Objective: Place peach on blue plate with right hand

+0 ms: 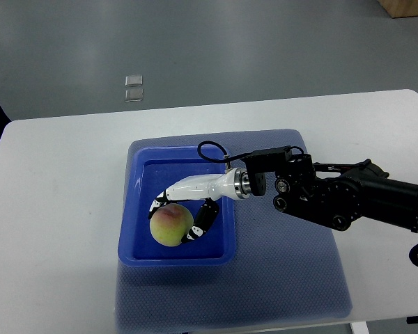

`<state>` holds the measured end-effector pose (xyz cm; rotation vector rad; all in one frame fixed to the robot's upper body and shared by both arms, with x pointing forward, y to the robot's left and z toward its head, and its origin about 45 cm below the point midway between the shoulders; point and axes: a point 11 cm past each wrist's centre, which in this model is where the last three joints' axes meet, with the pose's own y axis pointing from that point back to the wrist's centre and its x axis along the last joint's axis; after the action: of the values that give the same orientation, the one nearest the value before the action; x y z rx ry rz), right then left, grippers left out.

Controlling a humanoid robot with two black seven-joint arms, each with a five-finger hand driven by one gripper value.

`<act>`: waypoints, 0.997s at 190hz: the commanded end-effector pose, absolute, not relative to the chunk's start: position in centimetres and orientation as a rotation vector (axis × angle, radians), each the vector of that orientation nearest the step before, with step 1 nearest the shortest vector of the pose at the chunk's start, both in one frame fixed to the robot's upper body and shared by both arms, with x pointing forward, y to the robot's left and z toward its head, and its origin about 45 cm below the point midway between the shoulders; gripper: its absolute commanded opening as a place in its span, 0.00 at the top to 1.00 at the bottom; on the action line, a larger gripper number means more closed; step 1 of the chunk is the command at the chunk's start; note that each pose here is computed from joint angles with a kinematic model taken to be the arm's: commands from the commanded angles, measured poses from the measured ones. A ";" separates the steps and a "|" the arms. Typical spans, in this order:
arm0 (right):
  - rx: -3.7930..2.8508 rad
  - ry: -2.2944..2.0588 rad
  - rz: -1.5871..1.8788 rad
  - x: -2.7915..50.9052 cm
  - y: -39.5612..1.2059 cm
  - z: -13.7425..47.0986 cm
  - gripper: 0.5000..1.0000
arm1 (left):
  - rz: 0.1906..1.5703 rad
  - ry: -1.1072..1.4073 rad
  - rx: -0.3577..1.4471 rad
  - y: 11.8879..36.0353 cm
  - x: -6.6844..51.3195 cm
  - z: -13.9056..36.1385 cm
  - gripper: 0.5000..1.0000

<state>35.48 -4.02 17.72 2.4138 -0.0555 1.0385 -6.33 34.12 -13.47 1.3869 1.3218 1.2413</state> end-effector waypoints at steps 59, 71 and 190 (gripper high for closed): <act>2.433 -0.078 1.021 35.7 -4.1 18.0 0.17 | 1.242 1.321 1.388 34.1 -6.3 -13.5 0.00; 2.441 -0.076 1.012 35.7 -4.2 18.1 0.17 | 1.241 1.322 1.386 34.1 -6.3 -13.5 0.00; 2.952 -0.452 0.329 38.7 -7.1 23.9 0.17 | 1.241 1.322 1.386 34.1 -6.3 -13.5 0.00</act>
<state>37.77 -5.91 23.37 2.8634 -0.3177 0.5028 -6.33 34.12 -13.47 1.3868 1.3217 1.2414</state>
